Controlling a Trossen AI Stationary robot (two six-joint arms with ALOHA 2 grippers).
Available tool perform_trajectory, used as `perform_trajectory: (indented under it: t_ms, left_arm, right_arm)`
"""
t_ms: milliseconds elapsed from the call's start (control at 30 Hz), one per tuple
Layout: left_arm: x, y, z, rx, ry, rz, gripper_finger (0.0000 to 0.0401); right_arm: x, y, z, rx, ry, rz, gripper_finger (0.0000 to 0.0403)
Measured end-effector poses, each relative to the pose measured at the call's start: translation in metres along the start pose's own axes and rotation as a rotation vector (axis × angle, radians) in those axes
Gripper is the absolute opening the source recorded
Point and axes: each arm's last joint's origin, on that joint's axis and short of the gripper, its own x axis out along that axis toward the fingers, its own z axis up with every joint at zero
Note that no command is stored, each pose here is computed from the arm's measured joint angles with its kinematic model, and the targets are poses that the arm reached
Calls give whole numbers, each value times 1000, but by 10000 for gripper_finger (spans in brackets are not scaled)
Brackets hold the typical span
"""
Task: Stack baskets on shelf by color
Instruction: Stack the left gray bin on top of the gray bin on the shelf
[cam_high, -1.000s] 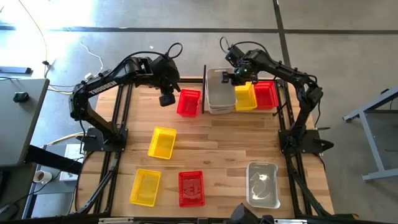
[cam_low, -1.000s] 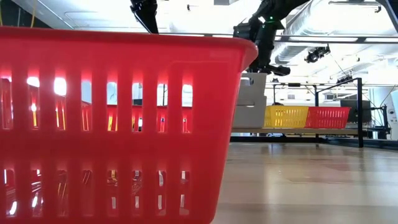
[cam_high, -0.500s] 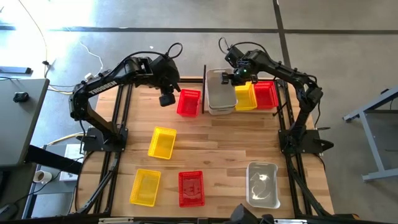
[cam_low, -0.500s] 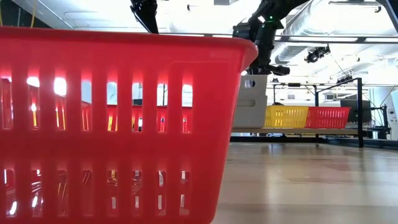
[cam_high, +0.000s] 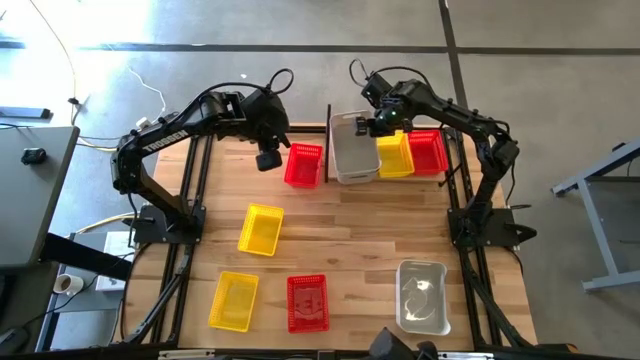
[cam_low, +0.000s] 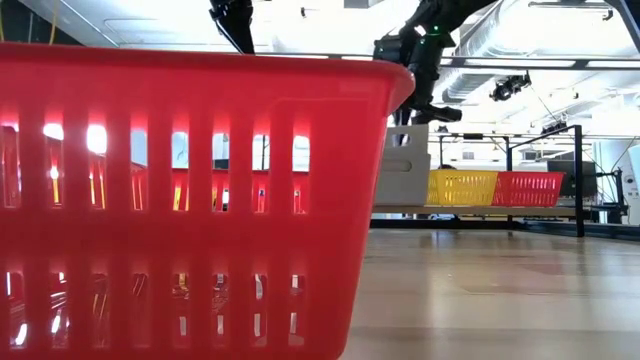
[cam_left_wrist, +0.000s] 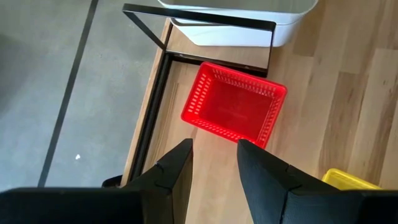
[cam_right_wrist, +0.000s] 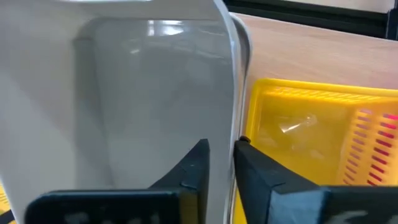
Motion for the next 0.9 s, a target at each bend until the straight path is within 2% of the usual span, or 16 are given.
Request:
perform_trajectory:
  t_ms: [200, 467, 600, 900]
  left_arm:
    - [0, 0, 0, 2, 0, 0, 115]
    - [0, 0, 0, 2, 0, 0, 115]
    - [0, 0, 0, 2, 0, 1, 115]
    - [0, 0, -4, 9, 40, 8, 115]
  right_arm:
    - [0, 0, 0, 8, -10, -9, 86]
    - [-1, -2, 2, 9, -57, -53, 83]
    - [-6, -2, 1, 4, -52, -27, 83]
    - [-41, 19, -33, -180, -61, 89, 83]
